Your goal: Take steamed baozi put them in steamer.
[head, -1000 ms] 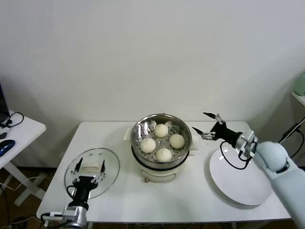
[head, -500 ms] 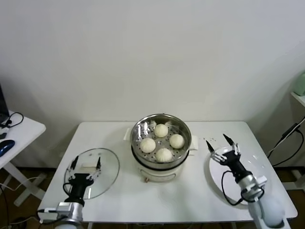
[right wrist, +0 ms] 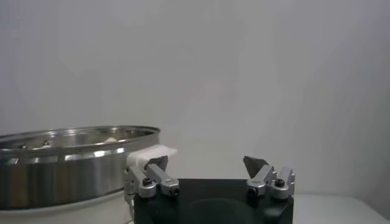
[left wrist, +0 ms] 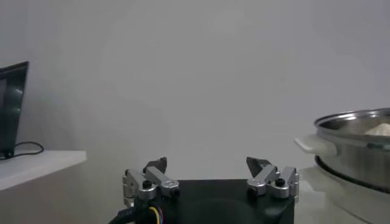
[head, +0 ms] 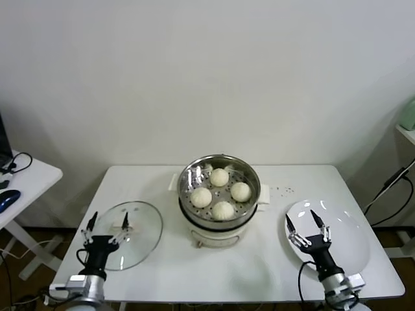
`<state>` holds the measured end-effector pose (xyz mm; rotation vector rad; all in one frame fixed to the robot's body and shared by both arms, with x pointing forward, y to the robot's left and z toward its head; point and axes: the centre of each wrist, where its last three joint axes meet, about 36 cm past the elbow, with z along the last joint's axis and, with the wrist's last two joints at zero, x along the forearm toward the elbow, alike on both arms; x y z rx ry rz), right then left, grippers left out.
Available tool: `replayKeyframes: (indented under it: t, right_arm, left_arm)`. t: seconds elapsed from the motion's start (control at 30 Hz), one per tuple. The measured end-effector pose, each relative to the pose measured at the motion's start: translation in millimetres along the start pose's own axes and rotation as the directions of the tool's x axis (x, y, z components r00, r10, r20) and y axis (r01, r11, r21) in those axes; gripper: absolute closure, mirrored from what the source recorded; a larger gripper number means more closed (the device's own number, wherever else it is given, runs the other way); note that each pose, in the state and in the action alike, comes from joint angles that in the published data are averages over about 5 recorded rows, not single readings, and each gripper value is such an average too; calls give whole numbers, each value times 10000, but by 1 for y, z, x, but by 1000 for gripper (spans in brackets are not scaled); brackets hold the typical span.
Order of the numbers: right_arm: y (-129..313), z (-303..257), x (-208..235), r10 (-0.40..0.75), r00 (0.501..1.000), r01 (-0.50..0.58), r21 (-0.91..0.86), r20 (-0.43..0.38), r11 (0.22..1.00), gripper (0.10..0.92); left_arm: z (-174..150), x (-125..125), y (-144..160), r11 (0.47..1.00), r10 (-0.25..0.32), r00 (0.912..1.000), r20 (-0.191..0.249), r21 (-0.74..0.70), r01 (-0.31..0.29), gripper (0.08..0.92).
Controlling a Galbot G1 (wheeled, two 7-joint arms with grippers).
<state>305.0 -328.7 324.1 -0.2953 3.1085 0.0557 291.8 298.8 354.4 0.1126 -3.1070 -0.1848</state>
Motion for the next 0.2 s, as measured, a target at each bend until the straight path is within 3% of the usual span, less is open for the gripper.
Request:
replayKeyframes:
  t: [0.2]
  right_arm:
    - [7,4,5,194,9998,-195,-148,-40,9997,200]
  left_arm:
    - [-2,-1,2,10000,-74,9999,69,15,74,177]
